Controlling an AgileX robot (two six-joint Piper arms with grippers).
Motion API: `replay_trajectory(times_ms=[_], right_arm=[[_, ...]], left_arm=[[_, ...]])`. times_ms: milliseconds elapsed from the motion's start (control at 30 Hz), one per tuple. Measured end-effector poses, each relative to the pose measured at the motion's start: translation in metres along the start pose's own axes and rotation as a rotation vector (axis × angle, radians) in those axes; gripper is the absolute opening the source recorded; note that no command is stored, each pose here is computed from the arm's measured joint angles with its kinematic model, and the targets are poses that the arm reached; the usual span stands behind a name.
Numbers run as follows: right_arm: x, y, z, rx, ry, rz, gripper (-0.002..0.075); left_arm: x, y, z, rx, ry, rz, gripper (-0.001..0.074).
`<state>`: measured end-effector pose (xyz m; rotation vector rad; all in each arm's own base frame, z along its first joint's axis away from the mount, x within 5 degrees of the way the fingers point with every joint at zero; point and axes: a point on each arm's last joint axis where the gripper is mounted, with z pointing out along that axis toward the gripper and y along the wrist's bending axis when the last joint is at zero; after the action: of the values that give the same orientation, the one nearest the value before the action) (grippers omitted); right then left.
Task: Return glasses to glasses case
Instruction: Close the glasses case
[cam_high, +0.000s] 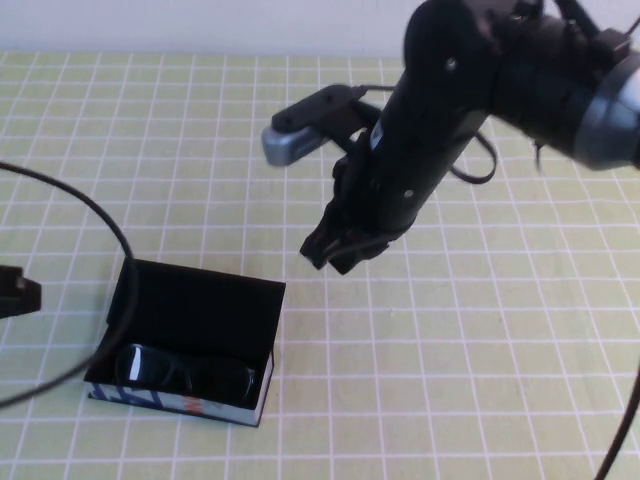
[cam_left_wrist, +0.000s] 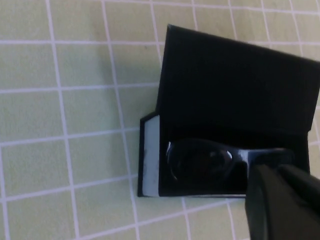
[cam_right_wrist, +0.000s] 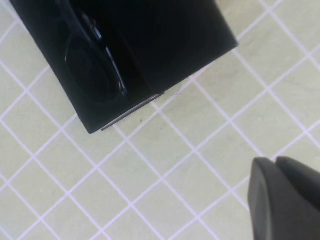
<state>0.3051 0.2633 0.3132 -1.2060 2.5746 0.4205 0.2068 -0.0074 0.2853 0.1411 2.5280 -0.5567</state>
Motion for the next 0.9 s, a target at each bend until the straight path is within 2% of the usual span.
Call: replay_trajectory(times_ms=[100, 267, 467, 733, 900], right_arm=[[0.004, -0.002, -0.014, -0.007, -0.029, 0.017, -0.0011], [0.015, 0.003, -0.023, -0.032, -0.044, 0.019, -0.0011], [0.026, 0.003, -0.022, -0.031, -0.044, 0.016, -0.0011], [0.026, 0.002, -0.017, -0.037, -0.072, 0.017, -0.0011], [0.024, 0.002, -0.017, -0.033, -0.089, 0.013, -0.0011]], left_arm=[[-0.005, 0.021, 0.009, 0.038, 0.009, -0.052, -0.0004], [0.001, 0.042, 0.044, 0.099, 0.185, -0.101, -0.0004], [0.004, 0.061, 0.071, 0.087, 0.253, -0.147, -0.0004], [0.003, 0.068, 0.083, 0.060, 0.252, -0.159, -0.0004], [0.000, 0.058, 0.093, 0.045, 0.243, -0.107, -0.0004]])
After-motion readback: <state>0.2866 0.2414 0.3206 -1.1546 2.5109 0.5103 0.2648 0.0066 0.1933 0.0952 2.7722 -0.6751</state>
